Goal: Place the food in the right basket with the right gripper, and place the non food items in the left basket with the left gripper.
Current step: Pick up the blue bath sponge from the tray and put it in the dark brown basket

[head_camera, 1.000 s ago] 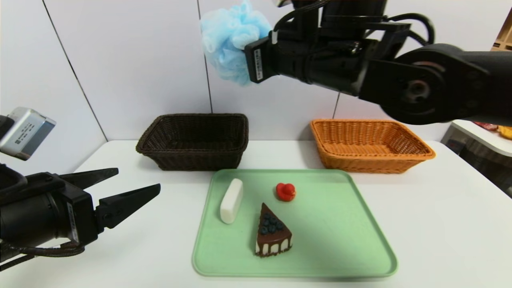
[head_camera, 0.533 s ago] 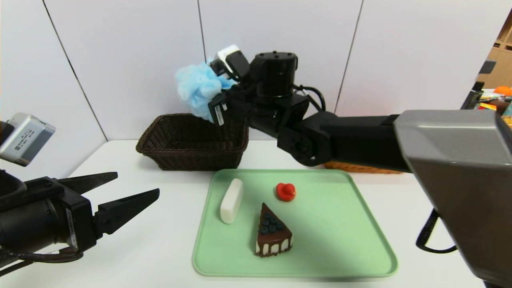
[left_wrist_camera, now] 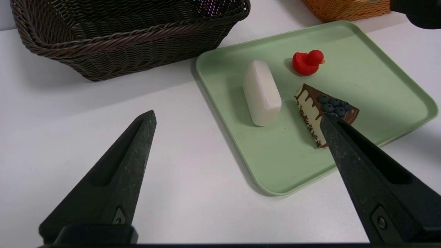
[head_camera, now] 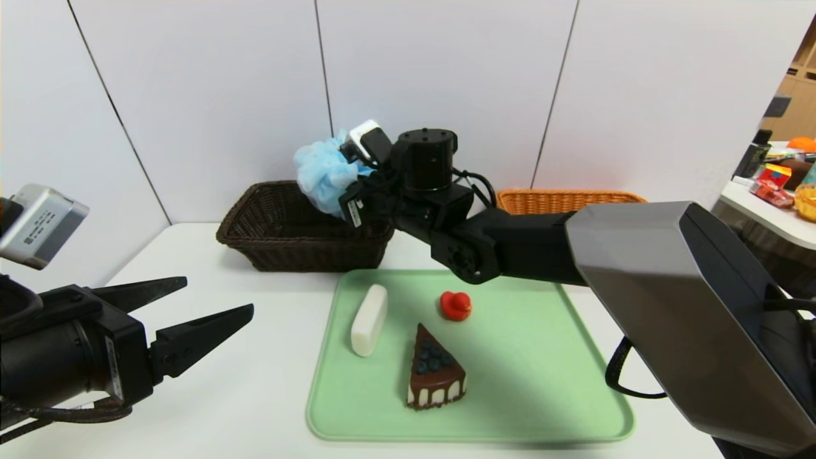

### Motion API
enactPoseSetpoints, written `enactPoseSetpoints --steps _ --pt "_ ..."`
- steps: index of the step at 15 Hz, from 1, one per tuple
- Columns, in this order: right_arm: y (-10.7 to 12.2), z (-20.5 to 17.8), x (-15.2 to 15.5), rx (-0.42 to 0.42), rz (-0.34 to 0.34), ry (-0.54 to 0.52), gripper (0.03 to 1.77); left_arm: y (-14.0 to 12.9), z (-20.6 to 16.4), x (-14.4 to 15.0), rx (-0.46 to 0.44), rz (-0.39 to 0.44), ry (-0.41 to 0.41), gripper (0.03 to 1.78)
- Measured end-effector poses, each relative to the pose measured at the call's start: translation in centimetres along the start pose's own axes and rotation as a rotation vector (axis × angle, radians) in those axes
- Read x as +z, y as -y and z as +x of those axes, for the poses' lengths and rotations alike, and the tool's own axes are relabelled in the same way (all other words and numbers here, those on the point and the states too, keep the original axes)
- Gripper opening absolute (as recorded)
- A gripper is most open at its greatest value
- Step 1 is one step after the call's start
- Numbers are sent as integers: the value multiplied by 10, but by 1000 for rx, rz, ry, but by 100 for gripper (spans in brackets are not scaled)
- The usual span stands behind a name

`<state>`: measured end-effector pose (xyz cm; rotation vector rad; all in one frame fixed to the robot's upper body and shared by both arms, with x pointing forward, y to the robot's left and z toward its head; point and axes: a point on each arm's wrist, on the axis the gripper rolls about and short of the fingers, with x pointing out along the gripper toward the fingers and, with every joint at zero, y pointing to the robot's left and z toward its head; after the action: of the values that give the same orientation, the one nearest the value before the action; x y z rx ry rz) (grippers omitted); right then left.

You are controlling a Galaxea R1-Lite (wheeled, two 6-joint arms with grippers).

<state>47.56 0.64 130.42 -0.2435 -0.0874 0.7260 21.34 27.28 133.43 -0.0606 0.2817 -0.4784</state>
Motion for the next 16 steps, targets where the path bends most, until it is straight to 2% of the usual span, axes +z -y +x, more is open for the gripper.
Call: enactPoseSetpoints --steps 3,6,9,12,16 --pt "0 1 -3 -3 -5 -4 7 0 0 -1 0 0 -2 169" --pt "-1 2 -6 -2 -15 -9 58 0 0 -1 1 0 -3 169" --pt "-2 3 -7 -5 -19 0 94 0 1 -1 2 0 -4 169" --pt "1 -1 3 -4 -26 18 119 0 2 -1 4 -2 -8 169" --pt "5 -19 25 3 -38 28 140 0 2 -2 4 -2 -11 169"
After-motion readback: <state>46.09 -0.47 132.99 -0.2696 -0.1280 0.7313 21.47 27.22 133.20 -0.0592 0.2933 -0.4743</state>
